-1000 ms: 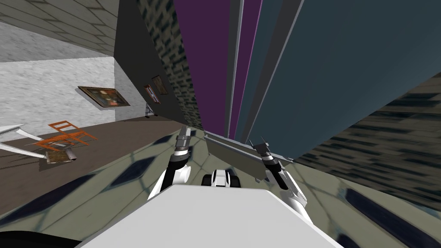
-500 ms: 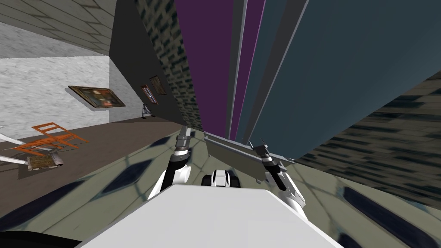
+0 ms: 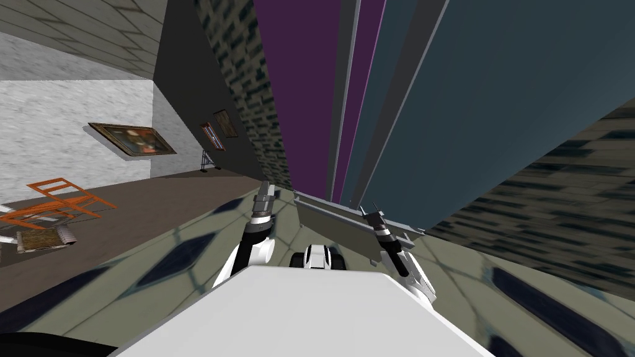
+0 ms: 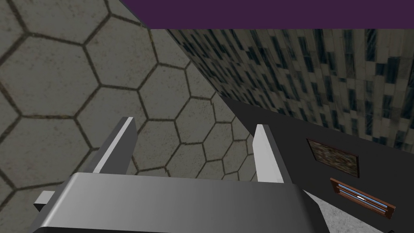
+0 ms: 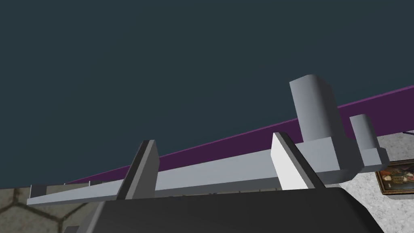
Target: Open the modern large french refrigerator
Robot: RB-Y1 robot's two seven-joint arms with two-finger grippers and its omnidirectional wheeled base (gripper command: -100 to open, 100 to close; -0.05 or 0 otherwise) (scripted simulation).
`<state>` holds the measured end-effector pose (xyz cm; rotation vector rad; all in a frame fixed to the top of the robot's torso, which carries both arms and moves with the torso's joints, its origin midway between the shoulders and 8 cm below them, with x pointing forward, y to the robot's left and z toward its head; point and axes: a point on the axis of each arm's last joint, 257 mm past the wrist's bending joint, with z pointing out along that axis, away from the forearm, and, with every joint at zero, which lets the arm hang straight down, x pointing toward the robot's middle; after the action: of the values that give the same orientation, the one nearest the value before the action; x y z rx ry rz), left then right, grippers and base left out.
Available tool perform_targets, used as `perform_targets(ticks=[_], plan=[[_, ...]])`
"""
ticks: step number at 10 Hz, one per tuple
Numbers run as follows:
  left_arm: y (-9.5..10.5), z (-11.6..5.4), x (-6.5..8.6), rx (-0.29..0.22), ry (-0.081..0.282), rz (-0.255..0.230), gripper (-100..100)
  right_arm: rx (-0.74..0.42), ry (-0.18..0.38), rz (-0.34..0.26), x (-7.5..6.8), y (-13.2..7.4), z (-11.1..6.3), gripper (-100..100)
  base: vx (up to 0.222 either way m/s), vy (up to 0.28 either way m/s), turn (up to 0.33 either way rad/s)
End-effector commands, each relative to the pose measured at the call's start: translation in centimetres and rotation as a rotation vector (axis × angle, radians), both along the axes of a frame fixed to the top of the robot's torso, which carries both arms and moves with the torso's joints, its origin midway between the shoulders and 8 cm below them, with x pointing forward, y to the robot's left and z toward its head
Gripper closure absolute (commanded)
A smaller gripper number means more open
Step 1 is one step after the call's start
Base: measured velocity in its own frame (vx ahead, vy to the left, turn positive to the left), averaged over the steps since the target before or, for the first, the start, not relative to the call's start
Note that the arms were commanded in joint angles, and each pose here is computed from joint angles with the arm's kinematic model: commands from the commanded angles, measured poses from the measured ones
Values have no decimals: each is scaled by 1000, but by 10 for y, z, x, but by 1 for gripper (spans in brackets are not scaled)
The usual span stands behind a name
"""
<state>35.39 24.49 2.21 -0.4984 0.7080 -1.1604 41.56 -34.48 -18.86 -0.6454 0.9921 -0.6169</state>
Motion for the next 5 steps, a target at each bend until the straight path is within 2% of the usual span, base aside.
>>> perform_targets(ticks=[1,2,5], plan=[[0,0,0,0,0,0,0,5,37,-32,-1,15,-30,-100,42,35,-57],[0,0,0,0,0,0,0,16,44,-43,-2,21,-38,-100,32,35,-25],[0,0,0,0,0,0,0,37,50,-51,-2,28,-44,-100,7,13,0]])
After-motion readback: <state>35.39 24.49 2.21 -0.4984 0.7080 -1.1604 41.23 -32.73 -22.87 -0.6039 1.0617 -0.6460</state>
